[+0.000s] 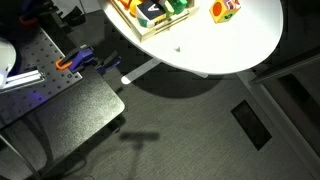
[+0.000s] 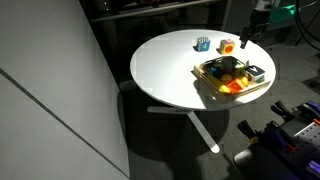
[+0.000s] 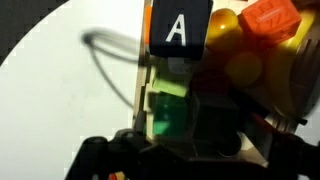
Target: Pick up the light green bowl and place it in the wooden tray
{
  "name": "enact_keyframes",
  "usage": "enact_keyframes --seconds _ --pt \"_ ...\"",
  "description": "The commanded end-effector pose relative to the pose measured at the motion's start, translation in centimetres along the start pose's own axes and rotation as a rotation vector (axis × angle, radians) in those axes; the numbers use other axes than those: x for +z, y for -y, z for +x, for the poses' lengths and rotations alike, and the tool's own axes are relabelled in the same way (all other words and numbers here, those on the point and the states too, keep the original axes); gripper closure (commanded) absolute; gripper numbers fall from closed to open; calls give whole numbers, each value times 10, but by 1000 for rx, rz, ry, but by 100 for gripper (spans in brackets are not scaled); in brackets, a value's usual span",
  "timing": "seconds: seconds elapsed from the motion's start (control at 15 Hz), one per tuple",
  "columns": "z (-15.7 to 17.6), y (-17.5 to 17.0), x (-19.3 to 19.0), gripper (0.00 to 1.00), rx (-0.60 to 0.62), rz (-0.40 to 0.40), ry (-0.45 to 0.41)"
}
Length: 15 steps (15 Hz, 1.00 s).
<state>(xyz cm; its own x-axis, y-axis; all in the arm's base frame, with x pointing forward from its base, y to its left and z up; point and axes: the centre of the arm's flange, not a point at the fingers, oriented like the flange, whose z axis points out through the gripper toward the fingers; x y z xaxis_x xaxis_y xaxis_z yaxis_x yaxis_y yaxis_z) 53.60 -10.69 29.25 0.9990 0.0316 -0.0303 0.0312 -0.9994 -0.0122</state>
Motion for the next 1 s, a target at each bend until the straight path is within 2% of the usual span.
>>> enact_keyframes --seconds 0.0,0.33,0.8,0.87,0.93 --pt "-25 1 -31 0 -27 25 63" --pt "-49 2 -62 0 -9 39 129" --pt "-74 1 -100 0 10 43 6" --pt "-76 1 -103 0 16 44 0" --pt "-62 -1 -95 0 17 34 39"
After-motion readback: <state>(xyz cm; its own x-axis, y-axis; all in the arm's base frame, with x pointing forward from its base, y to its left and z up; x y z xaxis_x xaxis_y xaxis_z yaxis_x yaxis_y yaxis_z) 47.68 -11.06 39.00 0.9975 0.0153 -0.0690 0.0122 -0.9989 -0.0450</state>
